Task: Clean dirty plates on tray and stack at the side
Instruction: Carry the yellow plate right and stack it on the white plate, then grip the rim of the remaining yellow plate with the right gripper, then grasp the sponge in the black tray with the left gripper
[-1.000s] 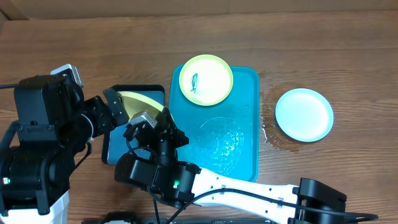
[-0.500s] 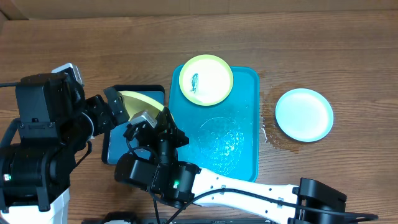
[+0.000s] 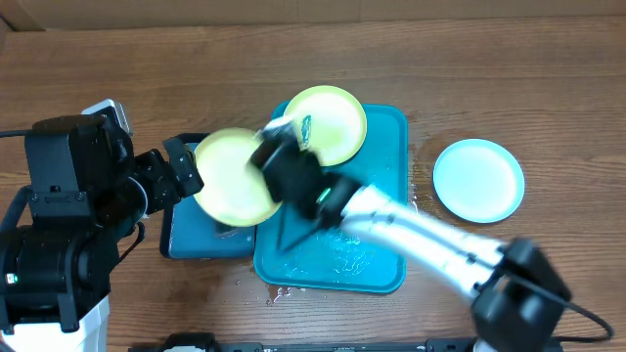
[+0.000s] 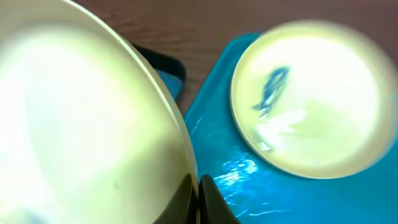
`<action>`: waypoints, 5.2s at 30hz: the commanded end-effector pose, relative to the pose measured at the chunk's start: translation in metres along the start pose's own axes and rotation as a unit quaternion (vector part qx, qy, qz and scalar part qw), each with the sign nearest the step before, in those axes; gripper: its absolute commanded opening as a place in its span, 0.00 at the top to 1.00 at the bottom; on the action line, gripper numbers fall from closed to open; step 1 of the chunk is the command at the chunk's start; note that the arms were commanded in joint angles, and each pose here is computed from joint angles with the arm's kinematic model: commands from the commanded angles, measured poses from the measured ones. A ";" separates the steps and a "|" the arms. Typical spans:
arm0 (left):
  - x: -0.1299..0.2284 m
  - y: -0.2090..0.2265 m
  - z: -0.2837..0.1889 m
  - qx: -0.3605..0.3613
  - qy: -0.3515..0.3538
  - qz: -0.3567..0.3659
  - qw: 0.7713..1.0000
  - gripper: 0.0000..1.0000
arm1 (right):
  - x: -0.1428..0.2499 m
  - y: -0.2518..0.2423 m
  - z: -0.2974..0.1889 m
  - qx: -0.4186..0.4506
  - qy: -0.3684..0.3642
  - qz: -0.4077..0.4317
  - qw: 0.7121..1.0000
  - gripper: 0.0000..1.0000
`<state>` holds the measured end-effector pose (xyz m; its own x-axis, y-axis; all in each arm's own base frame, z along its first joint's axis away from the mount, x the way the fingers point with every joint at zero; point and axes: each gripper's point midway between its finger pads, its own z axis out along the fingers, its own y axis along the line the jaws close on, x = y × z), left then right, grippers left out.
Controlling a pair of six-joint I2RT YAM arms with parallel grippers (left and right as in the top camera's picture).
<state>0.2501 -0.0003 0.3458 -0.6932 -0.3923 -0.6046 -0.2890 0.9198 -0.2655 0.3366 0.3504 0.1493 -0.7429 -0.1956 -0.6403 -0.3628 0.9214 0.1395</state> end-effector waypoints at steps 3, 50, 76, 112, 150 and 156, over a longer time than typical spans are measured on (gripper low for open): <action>-0.004 0.000 -0.002 0.002 -0.006 0.001 1.000 0.00 | -0.063 -0.040 -0.078 -0.272 0.043 0.159 0.948 0.96; -0.004 0.000 -0.002 0.002 -0.007 0.001 1.000 0.00 | -0.010 -0.190 0.025 0.013 0.005 0.101 0.995 0.46; -0.004 0.000 -0.002 0.002 -0.006 0.001 1.000 0.01 | -0.003 -0.196 -0.024 0.053 0.024 0.108 0.992 0.96; 0.119 0.054 0.200 -0.107 0.288 0.027 0.951 0.20 | 0.073 -0.160 -0.078 0.035 0.089 0.146 0.985 0.69; 0.064 0.015 0.183 -0.073 0.238 0.061 0.967 0.96 | 0.146 -0.164 0.043 0.017 0.228 0.108 0.968 0.96; 0.072 -0.016 0.186 -0.004 0.249 0.061 0.966 0.96 | 0.147 -0.174 0.042 0.055 0.224 0.150 0.961 0.96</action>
<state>0.3230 -0.0180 0.1644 -0.9401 -0.2808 -0.1934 -0.2615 0.9578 -0.1193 0.3173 0.1857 0.0078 -0.9741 -0.0685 -0.2155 -0.1157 0.9699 0.2145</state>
